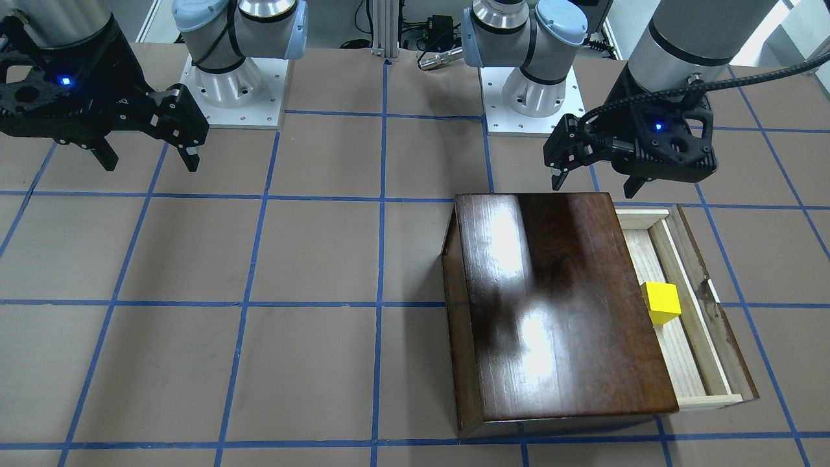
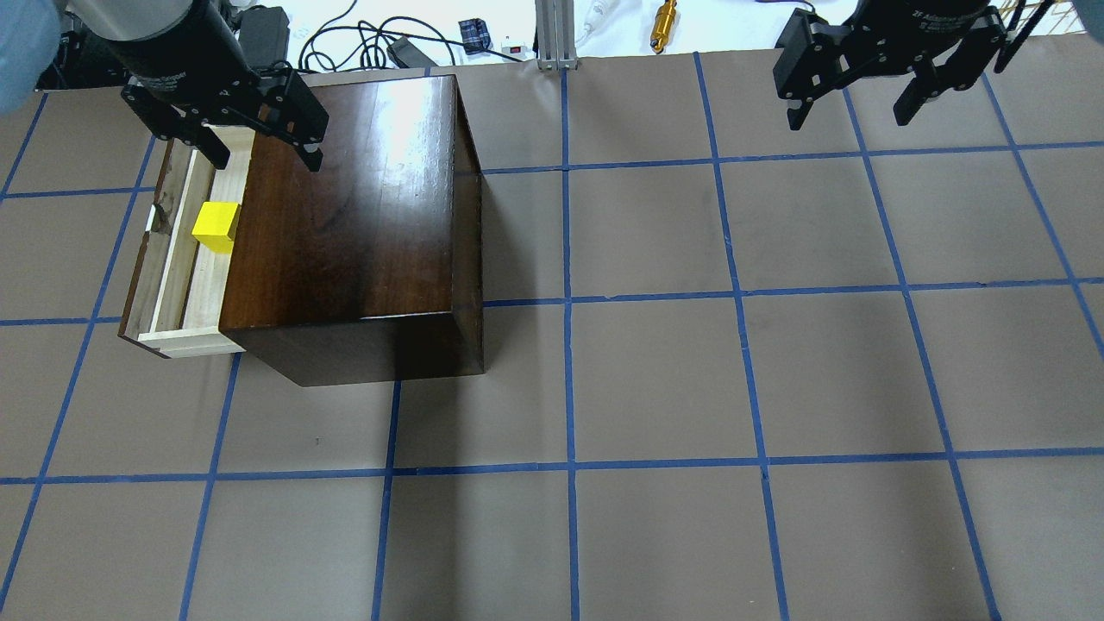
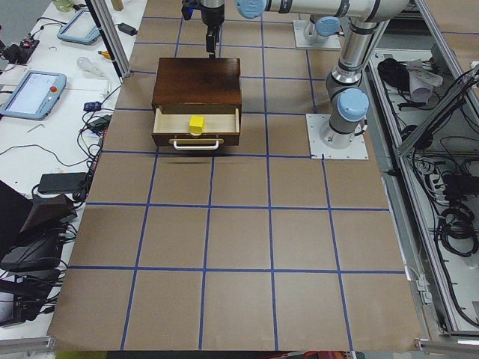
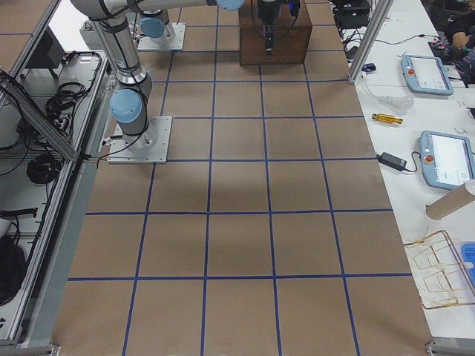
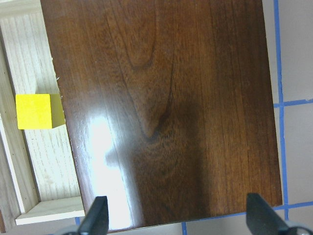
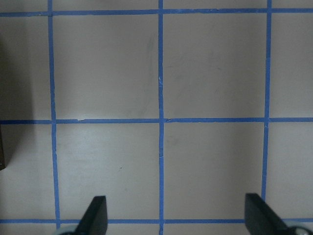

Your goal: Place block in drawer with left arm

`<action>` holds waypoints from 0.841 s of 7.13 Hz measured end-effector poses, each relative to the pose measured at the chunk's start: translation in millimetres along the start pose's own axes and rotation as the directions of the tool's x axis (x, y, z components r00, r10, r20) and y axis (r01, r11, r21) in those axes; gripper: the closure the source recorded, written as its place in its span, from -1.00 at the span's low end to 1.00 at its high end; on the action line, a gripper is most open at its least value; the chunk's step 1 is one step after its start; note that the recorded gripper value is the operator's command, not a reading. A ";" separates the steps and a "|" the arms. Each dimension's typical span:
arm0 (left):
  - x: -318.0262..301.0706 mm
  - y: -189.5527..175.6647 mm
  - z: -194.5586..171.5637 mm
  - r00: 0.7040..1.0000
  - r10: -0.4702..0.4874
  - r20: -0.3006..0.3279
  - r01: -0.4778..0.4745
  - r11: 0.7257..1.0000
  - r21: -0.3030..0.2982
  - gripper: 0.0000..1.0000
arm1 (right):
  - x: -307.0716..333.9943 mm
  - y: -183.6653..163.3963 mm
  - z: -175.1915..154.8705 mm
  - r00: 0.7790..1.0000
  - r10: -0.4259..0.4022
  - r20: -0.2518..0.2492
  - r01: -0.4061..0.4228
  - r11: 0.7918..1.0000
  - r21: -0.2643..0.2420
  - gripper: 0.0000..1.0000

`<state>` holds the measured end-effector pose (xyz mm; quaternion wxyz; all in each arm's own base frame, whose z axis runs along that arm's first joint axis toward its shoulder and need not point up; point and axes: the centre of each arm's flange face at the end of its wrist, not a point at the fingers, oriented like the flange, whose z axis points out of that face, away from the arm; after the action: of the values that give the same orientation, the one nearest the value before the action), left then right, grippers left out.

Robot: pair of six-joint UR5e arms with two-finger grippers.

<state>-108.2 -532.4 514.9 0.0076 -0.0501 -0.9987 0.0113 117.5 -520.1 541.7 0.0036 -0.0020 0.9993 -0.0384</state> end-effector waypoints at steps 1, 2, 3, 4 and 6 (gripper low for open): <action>0.2 0.9 -0.2 1.000 -0.003 0.000 0.003 1.000 -0.007 -1.00 | -0.2 0.0 0.1 1.000 0.000 0.000 0.000 1.000 0.000 -1.00; 0.2 1.5 -0.3 1.000 -0.005 0.000 0.005 1.000 -0.012 -1.00 | -0.4 -0.1 0.3 1.000 -0.001 0.000 0.001 1.000 0.000 -1.00; 0.3 1.7 -0.7 1.000 -0.007 0.000 0.007 1.000 -0.015 -1.00 | -0.4 -0.1 0.2 1.000 -0.001 0.000 0.001 1.000 0.000 -1.00; 0.3 1.7 -1.0 1.000 -0.008 -0.001 0.008 1.000 -0.015 -1.00 | -0.5 0.1 -0.1 1.000 -0.001 0.001 0.001 1.000 0.000 -1.00; -0.1 2.6 -2.0 1.000 -0.014 0.002 0.014 1.000 -0.017 -1.00 | -0.5 0.2 -0.1 1.000 -0.001 0.000 0.001 1.000 0.000 -1.00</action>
<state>-107.8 -529.8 516.8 0.0064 -0.0429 -0.9991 0.0027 117.9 -519.9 541.9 0.0036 -0.0024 0.9993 -0.0385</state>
